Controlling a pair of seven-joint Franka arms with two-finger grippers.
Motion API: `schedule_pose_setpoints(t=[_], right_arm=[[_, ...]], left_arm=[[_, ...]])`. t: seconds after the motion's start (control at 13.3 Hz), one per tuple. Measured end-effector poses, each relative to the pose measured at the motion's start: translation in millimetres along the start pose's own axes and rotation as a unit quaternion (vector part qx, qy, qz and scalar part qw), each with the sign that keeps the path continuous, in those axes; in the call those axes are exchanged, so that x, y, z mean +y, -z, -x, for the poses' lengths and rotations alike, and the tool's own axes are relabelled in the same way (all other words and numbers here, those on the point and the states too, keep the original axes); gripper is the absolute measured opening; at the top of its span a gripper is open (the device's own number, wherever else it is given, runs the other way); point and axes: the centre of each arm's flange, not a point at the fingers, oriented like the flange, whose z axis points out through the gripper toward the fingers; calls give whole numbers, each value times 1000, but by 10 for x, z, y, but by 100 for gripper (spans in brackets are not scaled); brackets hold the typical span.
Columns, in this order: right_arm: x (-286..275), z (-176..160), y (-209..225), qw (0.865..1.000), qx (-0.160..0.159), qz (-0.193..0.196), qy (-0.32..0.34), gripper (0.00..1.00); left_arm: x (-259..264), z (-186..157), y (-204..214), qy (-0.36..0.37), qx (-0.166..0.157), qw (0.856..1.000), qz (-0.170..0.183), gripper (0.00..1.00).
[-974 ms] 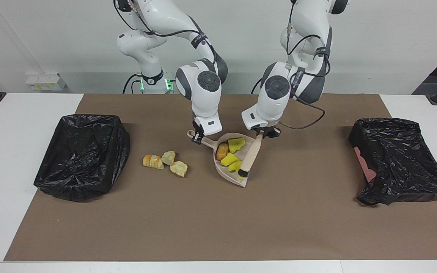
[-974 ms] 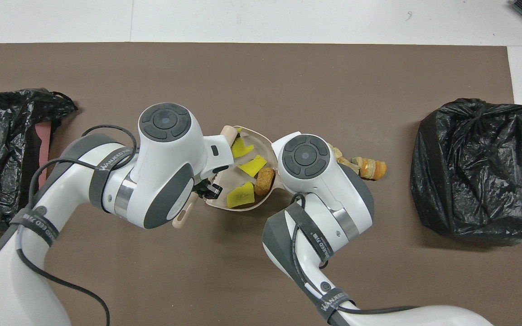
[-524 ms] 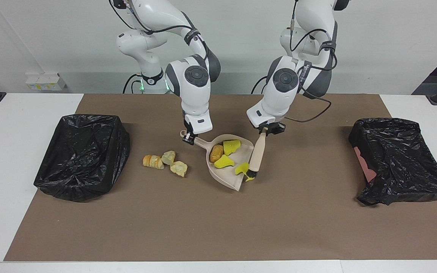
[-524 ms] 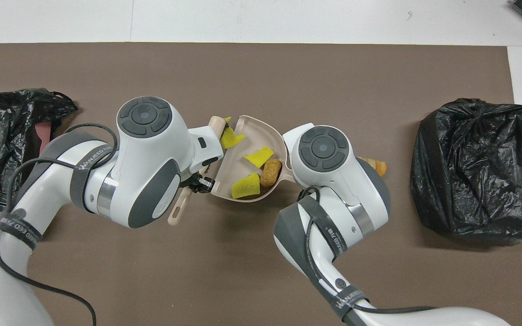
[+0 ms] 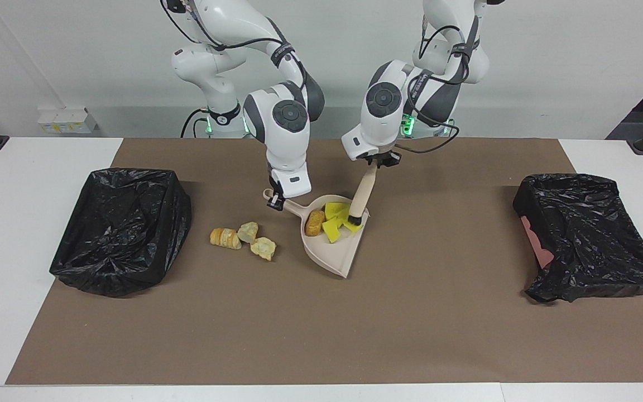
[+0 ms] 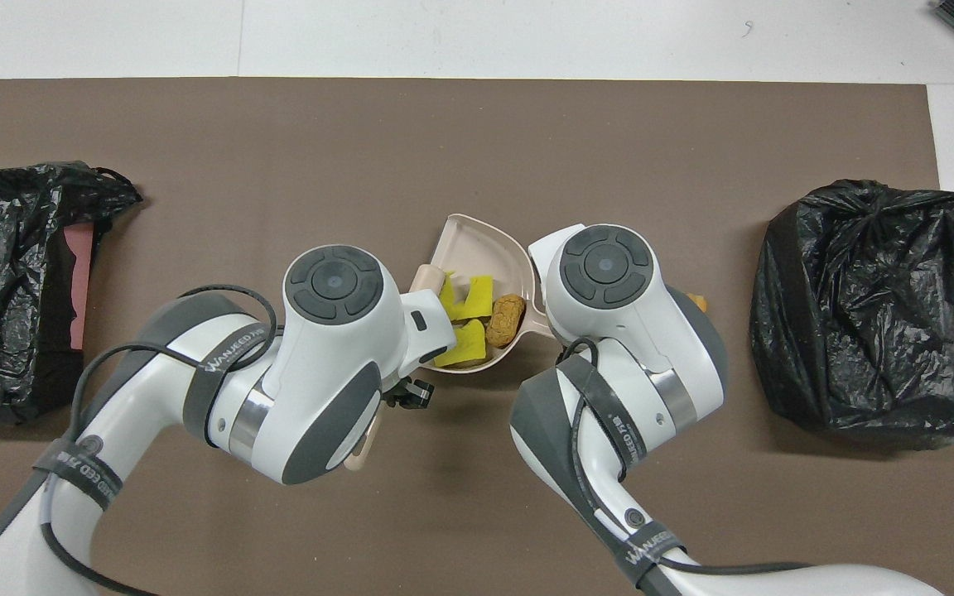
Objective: Sweep and dump trash in bin
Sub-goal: 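Sweep the remaining scraps into the dustpan with the left gripper's brush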
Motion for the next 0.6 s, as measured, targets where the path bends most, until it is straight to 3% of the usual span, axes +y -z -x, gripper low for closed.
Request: schedule_pose_setpoints(t=[0.22,0.6], right_arm=[[-1,1,-1,1000,0,0,0,32],[-5,4,-13,1000,-1,-1,0,32]], left_arm=[[126,173,-42,-12,-38,999,-6,25],[182,382,-241,-47,-63,997,-15,25]])
